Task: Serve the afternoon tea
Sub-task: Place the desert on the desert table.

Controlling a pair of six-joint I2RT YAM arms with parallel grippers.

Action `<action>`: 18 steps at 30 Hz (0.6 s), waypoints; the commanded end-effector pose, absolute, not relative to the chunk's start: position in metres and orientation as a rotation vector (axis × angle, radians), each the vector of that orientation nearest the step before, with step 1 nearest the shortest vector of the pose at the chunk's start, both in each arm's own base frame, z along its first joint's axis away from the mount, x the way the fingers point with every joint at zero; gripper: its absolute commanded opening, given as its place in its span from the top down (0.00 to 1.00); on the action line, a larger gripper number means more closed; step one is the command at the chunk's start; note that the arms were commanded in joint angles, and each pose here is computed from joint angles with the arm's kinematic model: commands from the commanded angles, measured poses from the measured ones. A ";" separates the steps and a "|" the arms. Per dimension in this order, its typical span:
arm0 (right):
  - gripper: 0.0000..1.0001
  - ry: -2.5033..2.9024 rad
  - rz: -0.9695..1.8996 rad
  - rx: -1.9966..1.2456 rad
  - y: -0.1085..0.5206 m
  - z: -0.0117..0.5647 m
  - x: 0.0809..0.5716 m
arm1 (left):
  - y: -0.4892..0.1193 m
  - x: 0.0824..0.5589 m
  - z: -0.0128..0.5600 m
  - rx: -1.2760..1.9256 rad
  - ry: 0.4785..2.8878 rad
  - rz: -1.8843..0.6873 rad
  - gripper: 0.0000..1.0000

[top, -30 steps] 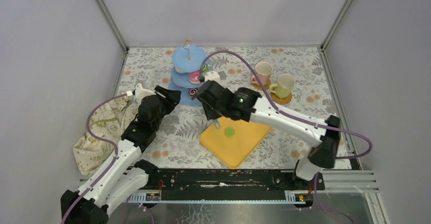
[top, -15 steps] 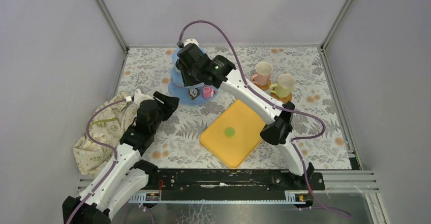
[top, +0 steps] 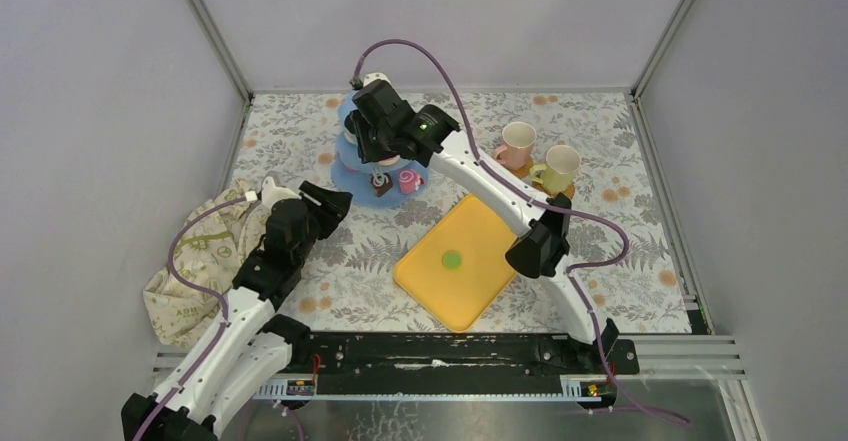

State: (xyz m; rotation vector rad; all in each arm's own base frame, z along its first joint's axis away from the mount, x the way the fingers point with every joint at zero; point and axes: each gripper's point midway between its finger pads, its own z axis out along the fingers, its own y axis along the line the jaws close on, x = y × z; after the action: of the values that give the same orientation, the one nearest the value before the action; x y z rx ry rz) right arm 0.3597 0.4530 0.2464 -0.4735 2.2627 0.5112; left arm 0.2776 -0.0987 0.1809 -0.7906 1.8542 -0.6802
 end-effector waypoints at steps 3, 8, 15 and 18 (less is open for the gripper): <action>0.67 2.141 0.592 -0.464 0.466 0.278 0.376 | -0.099 0.277 0.184 -0.785 1.845 -0.699 0.37; 0.64 2.136 0.575 -0.449 0.462 0.275 0.385 | -0.101 0.278 0.185 -0.782 1.843 -0.710 0.37; 0.60 2.142 0.575 -0.437 0.463 0.267 0.393 | -0.102 0.278 0.185 -0.777 1.840 -0.717 0.37; 0.58 2.137 0.583 -0.434 0.464 0.267 0.396 | -0.103 0.278 0.187 -0.773 1.837 -0.720 0.37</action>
State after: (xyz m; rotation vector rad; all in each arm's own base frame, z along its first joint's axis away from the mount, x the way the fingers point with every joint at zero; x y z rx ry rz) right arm 0.3845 0.4554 0.2460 -0.4423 2.2190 0.5278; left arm 0.2762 -0.1016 0.1818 -0.7818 1.8603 -0.6989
